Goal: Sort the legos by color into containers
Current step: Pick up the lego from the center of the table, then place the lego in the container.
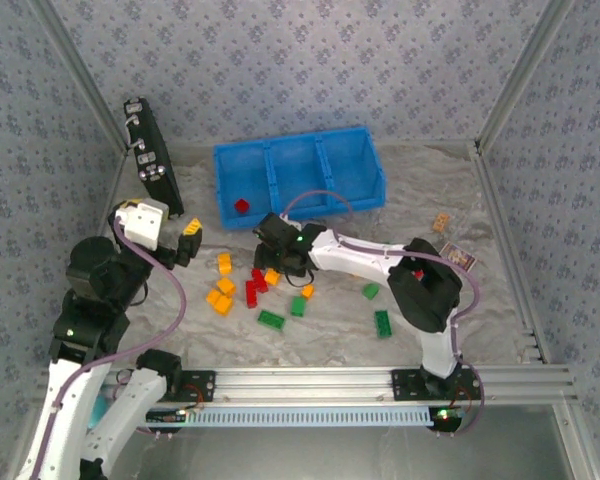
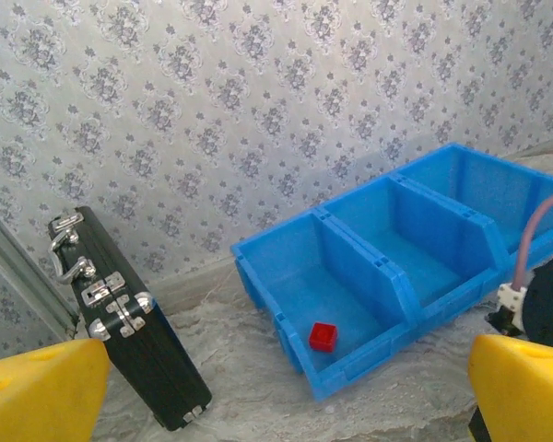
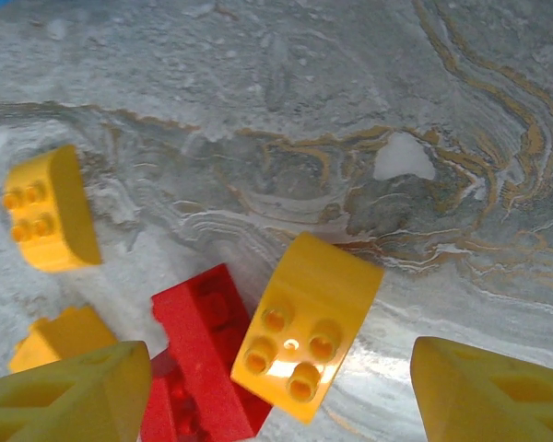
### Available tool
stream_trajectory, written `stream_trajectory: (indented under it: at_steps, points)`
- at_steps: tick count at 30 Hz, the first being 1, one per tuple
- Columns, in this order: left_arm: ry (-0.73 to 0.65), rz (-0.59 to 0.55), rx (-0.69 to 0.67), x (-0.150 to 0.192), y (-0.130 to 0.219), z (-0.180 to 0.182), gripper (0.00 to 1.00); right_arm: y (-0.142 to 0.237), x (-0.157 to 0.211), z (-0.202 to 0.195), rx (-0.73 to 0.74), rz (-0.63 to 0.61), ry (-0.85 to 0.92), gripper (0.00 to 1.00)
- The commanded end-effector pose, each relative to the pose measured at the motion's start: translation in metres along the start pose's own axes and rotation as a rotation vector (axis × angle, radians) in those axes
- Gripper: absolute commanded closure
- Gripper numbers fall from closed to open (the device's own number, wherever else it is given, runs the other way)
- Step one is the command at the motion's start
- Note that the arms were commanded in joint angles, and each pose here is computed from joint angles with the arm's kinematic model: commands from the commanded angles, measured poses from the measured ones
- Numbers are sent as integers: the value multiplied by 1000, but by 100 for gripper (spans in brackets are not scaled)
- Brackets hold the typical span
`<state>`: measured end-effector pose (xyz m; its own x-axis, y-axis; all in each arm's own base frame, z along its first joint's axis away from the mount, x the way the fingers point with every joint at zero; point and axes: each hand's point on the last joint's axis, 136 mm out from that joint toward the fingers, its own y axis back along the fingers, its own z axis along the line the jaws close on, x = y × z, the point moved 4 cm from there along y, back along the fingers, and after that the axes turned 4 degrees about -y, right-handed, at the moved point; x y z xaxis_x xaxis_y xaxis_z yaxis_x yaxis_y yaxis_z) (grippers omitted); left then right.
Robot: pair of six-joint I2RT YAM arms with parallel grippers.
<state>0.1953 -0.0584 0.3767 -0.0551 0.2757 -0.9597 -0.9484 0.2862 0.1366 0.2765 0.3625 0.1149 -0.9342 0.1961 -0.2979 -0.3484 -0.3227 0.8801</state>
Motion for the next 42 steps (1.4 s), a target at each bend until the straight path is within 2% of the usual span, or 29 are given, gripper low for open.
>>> stream_trajectory:
  at_steps: [1,5,9,14,16,19,22,28,33,37,42]
  points:
    - [11,-47,19,-6,2,-3,0,-8,-1,-9,84,18,-24,24]
    - [3,-40,-27,1,0,1,0,-18,7,-23,167,53,-1,24]
    - [11,-38,-86,3,-3,7,0,-30,10,-29,179,73,6,31]
    - [1,1,-26,11,-9,-1,0,-35,8,-33,186,83,29,51]
    - [31,79,-38,19,-15,1,0,-31,4,-36,190,80,46,59]
    - [100,265,-105,41,-25,8,0,-16,-4,-39,183,65,90,65]
    - [190,437,-111,70,-33,4,3,8,-18,-45,176,44,154,70]
    - [421,547,-112,112,-47,-9,4,87,-73,-67,150,-74,311,71]
    - [553,666,-127,147,-59,-18,5,129,-131,-97,202,-214,350,71]
    - [615,732,-131,166,-72,-25,8,126,-174,-117,226,-344,337,71]
    - [670,820,-132,190,-85,-34,11,98,-219,-137,275,-403,311,71]
